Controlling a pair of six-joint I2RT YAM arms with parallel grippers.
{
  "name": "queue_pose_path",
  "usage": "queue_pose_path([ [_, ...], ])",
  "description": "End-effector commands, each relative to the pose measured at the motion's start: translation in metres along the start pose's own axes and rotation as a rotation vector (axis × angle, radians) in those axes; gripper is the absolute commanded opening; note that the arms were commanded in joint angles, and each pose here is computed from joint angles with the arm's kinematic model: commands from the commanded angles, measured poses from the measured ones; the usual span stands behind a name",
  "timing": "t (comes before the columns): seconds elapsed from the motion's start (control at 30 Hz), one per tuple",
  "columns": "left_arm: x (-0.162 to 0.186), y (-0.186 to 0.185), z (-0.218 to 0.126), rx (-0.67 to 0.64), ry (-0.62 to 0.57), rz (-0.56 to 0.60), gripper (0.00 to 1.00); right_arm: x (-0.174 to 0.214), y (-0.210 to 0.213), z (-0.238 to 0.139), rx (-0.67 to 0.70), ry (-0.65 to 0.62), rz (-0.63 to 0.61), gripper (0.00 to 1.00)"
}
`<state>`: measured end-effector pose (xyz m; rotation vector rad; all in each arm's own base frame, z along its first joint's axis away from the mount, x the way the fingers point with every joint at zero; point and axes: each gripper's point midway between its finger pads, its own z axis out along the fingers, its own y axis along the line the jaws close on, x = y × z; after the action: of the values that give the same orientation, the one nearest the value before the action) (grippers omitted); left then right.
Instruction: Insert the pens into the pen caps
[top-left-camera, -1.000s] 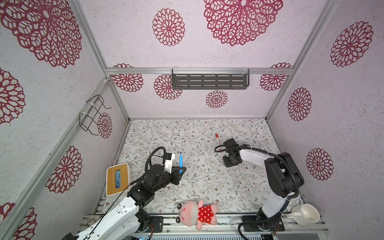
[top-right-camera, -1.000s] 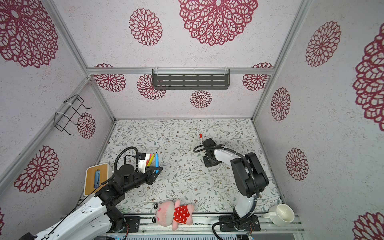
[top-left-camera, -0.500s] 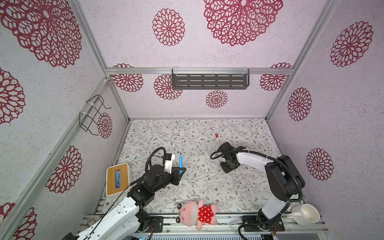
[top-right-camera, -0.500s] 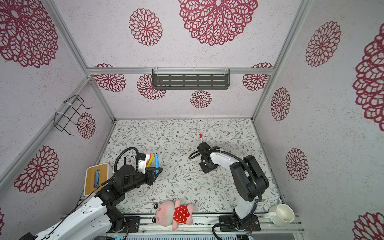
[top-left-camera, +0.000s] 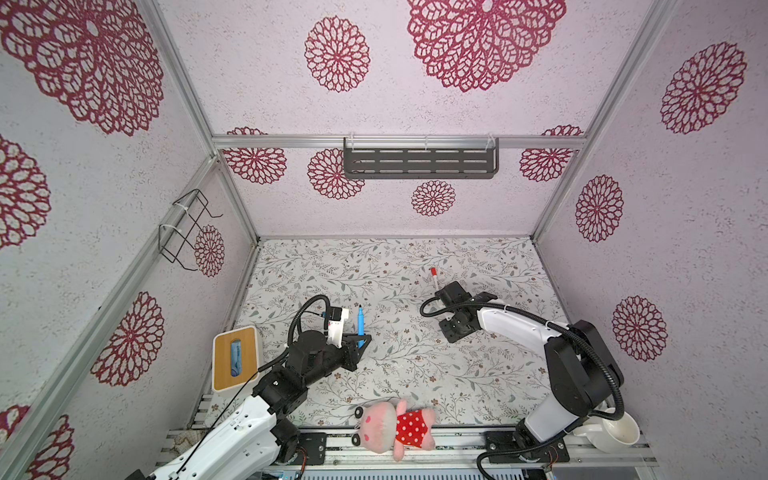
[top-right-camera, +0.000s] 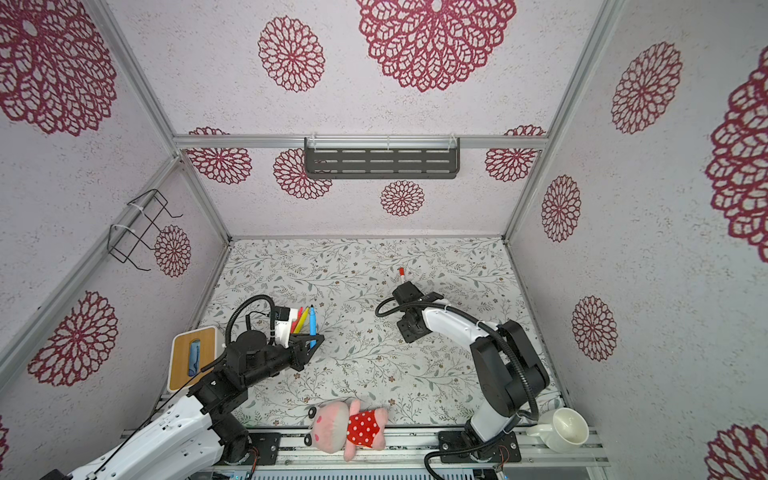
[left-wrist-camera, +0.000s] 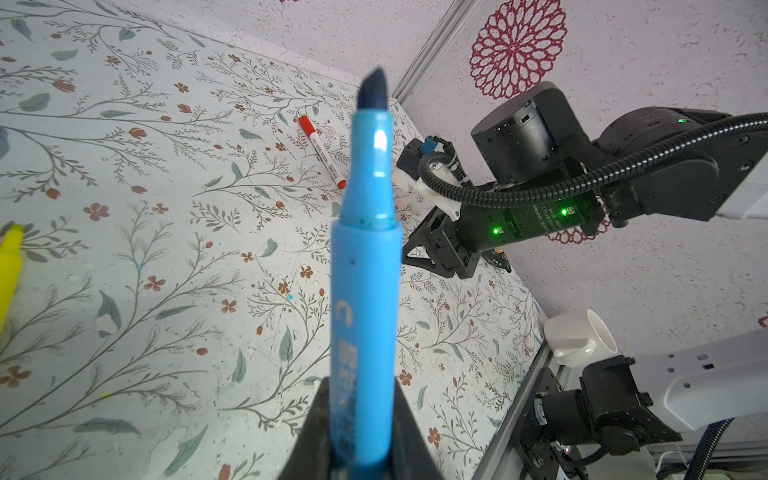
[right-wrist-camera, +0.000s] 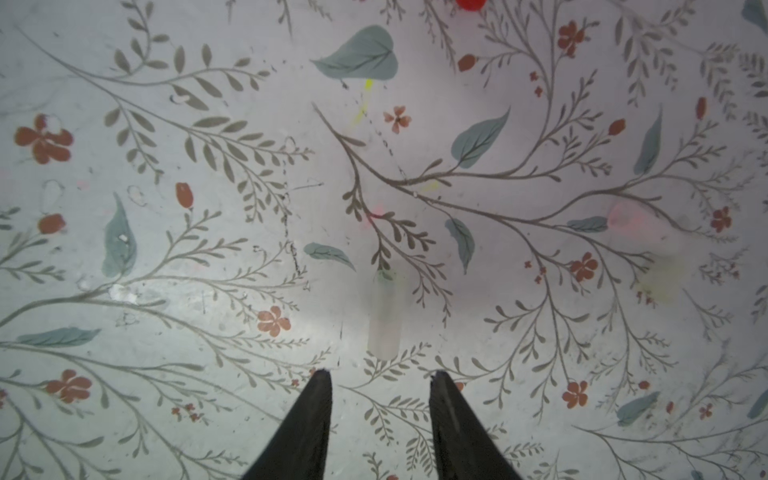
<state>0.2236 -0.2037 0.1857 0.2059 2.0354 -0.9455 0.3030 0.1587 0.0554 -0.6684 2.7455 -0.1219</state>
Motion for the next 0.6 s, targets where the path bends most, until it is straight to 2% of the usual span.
queue_pose_path([
  [0.0, -0.002, 0.003, -0.002, -0.01, -0.015, -0.004, 0.0, 0.001, -0.003, 0.005, 0.037, 0.01, 0.032, 0.43],
  [0.57, -0.005, 0.004, -0.003, -0.022, -0.02, 0.008, 0.0, 0.011, -0.02, 0.031, 0.151, 0.094, 0.042, 0.43],
])
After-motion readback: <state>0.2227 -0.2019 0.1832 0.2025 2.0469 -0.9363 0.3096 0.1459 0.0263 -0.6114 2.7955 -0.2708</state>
